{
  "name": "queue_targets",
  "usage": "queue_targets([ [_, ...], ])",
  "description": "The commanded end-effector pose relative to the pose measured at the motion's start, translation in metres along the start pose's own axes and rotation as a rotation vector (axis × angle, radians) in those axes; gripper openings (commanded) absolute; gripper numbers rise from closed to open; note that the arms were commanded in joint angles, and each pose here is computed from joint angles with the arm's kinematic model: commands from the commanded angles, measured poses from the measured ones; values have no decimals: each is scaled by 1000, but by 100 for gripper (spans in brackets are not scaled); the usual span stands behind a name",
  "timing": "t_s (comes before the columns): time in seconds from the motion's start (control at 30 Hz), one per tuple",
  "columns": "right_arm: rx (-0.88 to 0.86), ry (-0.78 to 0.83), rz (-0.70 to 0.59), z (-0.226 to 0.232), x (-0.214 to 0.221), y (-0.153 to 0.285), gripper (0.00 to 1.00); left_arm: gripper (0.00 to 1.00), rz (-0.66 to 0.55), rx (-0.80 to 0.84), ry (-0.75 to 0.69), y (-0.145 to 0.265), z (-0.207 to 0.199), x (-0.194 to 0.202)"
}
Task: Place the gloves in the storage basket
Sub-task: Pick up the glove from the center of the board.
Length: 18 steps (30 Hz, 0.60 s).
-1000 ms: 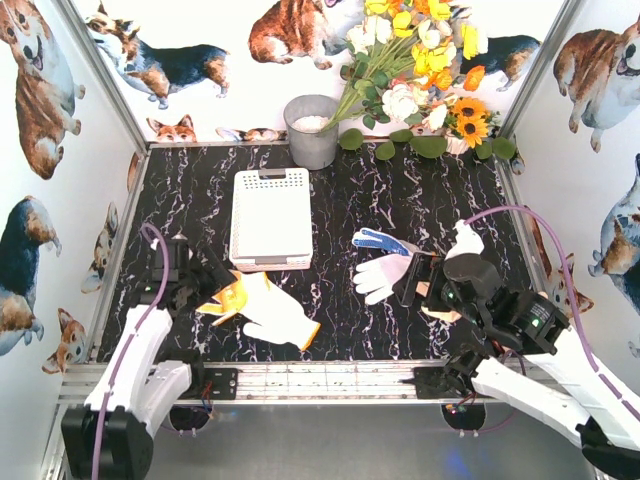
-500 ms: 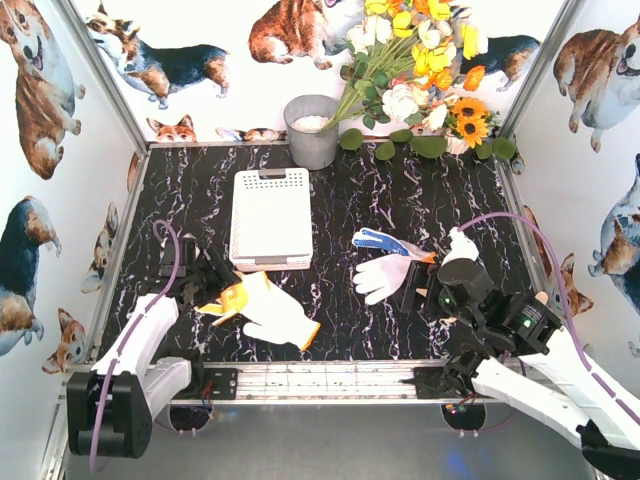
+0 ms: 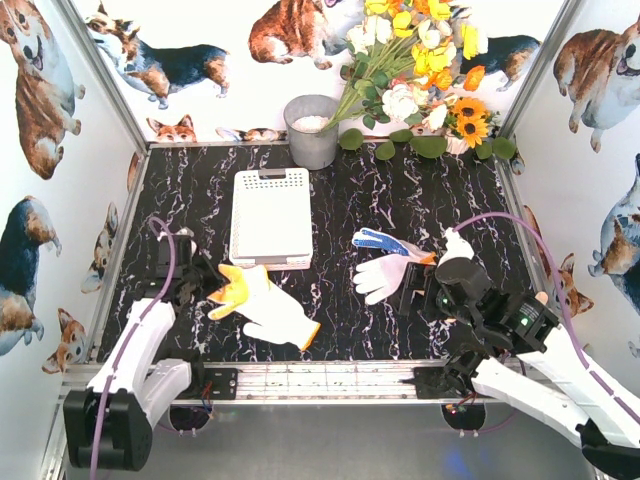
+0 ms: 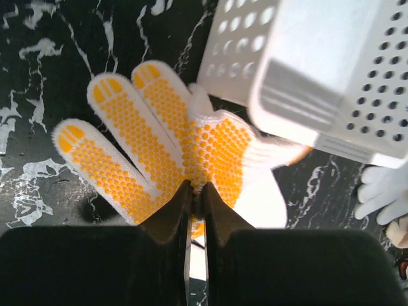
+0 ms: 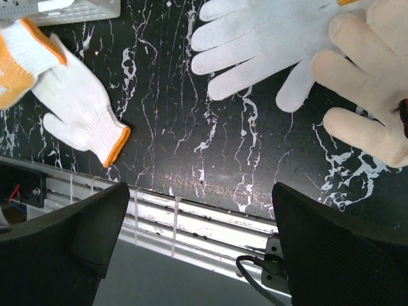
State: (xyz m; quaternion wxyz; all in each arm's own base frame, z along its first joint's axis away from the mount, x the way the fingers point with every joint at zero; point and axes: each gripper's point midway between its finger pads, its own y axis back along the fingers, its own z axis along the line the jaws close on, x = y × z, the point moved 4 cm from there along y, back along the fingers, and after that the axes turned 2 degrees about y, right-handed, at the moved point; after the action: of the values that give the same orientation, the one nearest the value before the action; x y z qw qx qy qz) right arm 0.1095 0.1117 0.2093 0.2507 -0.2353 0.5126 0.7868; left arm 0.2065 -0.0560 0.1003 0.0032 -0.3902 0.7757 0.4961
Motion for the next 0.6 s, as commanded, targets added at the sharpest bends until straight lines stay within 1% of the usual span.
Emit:
queue_targets([
  [0.0, -88, 10, -5, 18, -8, 3, 100, 0, -53, 46, -56, 24, -20, -18],
  [0.17, -237, 51, 65, 43, -3, -1, 100, 0, -40, 115, -116, 51, -38, -21],
  [0.27, -370, 54, 112, 65, 1, -4, 100, 0, 33, 227, -191, 66, -53, -12],
  [0.33, -463, 50, 129, 80, 1, -4, 100, 0, 115, 297, -236, 73, -60, 0],
  [0.43, -581, 55, 122, 99, -4, 0, 100, 0, 179, 437, -316, 92, -82, 5],
  [0.57, -651, 62, 113, 111, -8, 3, 100, 0, 235, 593, -401, 111, -105, 13],
])
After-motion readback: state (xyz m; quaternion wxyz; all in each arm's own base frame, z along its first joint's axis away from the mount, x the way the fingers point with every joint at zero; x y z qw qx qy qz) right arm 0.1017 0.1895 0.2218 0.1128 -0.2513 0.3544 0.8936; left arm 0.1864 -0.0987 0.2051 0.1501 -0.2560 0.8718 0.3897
